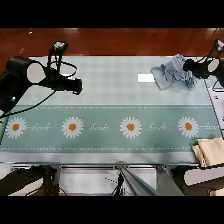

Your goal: Fold the shirts.

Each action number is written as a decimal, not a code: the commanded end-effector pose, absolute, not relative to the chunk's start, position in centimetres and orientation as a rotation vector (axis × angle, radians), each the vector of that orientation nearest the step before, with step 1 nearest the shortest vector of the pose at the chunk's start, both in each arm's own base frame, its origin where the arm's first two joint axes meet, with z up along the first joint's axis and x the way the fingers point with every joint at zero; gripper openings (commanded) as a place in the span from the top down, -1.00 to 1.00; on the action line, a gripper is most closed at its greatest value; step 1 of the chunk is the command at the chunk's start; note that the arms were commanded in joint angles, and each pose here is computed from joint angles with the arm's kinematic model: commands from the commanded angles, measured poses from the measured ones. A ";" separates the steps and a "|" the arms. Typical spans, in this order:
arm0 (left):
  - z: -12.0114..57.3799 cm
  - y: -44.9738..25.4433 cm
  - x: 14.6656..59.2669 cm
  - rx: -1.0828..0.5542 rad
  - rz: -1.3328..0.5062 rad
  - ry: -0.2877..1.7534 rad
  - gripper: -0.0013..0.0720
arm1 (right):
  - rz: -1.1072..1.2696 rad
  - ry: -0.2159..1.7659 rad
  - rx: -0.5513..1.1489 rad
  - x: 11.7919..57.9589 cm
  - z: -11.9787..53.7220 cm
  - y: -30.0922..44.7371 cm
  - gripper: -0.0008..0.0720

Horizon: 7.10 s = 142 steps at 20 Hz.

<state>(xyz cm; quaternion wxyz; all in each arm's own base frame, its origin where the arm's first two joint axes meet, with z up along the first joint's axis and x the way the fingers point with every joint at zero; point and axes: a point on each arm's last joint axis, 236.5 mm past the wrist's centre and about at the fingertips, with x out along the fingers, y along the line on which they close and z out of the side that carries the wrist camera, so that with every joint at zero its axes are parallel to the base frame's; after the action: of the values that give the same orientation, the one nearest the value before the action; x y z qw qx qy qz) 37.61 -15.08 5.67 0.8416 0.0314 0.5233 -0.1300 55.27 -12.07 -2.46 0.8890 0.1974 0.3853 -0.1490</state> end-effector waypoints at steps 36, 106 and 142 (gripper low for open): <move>36.2 -11.3 25.8 -0.011 -0.368 0.650 -0.98 | 0.728 0.904 -0.073 31.5 18.2 24.5 0.88; -11.0 -14.7 23.0 -0.762 -0.492 1.412 0.88 | 0.327 1.452 0.794 23.7 -9.5 12.4 -0.48; 52.0 -14.5 17.4 -0.013 -0.646 0.037 0.89 | 0.435 0.189 0.195 23.3 46.4 10.0 0.88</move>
<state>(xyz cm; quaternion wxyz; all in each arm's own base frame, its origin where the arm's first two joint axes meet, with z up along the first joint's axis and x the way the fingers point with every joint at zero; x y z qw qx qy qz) 18.13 -15.38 53.14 0.9373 -0.0140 -0.0115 -0.3480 25.02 10.89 47.74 0.9602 0.1215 0.0453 0.2473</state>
